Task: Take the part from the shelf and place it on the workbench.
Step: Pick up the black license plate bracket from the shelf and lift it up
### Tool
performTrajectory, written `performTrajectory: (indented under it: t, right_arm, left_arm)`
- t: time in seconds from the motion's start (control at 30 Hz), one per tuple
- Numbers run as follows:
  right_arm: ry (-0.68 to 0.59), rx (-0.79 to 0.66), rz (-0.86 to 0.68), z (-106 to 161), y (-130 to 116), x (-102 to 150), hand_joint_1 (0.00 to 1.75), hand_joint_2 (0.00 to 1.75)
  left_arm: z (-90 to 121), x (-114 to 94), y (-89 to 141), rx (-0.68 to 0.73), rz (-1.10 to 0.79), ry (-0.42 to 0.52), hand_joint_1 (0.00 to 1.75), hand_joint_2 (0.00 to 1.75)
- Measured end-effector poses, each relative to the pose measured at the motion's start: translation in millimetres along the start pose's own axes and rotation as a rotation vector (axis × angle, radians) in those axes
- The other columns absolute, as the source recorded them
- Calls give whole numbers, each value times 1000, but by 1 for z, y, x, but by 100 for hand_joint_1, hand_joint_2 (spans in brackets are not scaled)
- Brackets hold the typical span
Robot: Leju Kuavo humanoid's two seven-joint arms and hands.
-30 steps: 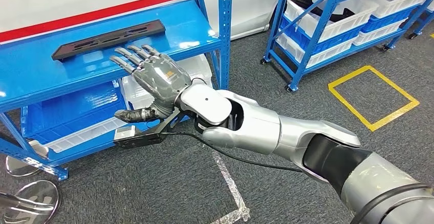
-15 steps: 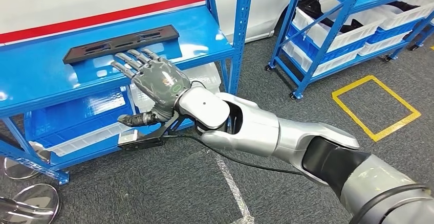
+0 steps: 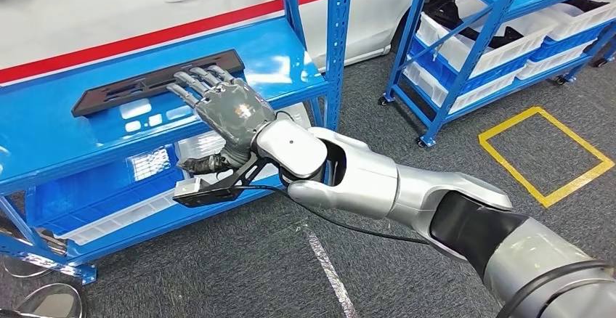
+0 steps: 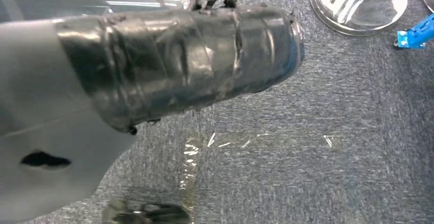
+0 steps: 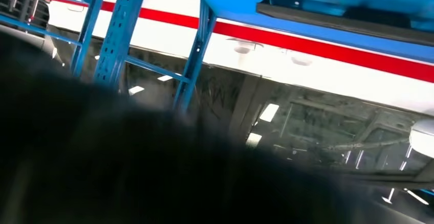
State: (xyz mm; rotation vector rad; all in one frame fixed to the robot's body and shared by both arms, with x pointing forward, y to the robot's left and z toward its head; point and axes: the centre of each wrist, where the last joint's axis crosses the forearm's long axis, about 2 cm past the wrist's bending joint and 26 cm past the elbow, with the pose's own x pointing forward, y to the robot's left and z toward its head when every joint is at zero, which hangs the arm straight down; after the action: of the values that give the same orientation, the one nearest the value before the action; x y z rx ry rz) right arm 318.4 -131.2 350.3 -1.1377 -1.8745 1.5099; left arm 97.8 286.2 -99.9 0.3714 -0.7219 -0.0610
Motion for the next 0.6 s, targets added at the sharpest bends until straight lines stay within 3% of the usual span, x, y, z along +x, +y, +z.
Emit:
performTrajectory:
  t: [0.6]
  right_arm:
    - [-110, 13, -37, -20, -4, 20, 0, 175]
  left_arm:
    - [-1, 4, -3, -27, -32, 3, 0, 0]
